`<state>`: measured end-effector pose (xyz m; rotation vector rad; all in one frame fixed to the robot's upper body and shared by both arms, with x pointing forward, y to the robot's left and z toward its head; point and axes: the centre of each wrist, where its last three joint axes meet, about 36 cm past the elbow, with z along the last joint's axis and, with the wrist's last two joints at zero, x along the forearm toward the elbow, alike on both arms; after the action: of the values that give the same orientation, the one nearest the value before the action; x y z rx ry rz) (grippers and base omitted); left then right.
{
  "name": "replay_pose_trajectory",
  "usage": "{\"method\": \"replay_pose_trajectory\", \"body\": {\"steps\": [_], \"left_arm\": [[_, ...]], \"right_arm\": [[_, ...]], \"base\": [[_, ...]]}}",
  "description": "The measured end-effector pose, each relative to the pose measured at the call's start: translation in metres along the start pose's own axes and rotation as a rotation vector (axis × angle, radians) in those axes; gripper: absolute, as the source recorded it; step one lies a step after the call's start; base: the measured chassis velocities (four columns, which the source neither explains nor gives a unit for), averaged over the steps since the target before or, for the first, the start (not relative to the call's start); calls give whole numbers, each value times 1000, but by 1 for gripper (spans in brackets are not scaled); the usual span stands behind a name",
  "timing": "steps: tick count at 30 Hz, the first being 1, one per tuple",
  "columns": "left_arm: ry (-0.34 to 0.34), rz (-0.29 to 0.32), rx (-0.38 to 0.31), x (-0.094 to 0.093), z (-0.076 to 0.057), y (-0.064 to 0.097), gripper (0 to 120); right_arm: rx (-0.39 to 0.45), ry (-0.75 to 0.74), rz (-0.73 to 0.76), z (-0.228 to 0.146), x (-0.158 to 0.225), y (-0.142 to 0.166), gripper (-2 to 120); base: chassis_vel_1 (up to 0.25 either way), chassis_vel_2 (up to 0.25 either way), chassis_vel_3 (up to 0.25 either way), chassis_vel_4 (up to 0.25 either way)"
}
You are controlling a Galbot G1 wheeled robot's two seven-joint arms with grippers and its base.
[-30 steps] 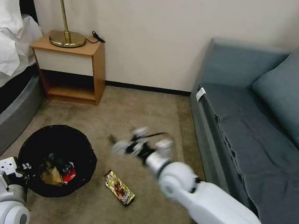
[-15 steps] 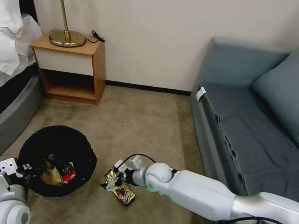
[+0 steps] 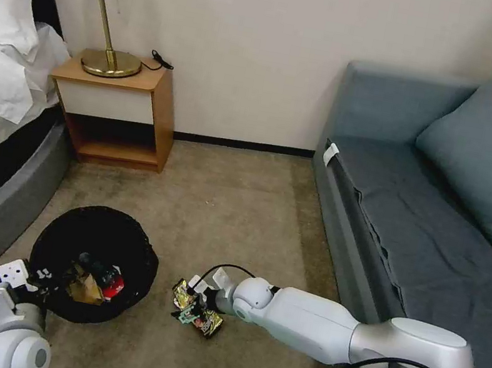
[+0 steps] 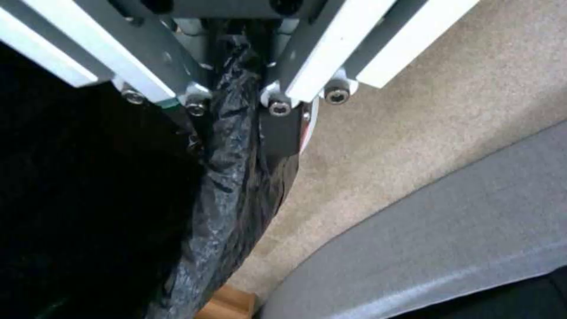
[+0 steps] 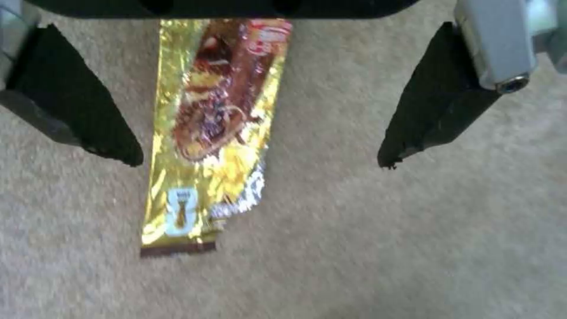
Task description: Pick up the trash bin, then pick up the garbage on the floor and place it into the trash bin.
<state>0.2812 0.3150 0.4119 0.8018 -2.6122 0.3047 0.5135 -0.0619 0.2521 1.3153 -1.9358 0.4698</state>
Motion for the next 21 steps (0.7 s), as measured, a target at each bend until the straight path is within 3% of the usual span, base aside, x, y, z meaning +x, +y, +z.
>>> {"method": "replay_pose_trajectory", "body": {"steps": [21], "left_arm": [[-17, 11, -9, 4, 0, -4, 2]], "right_arm": [[34, 4, 27, 43, -17, 4, 100]], "base": [[0, 0, 0, 0]]}}
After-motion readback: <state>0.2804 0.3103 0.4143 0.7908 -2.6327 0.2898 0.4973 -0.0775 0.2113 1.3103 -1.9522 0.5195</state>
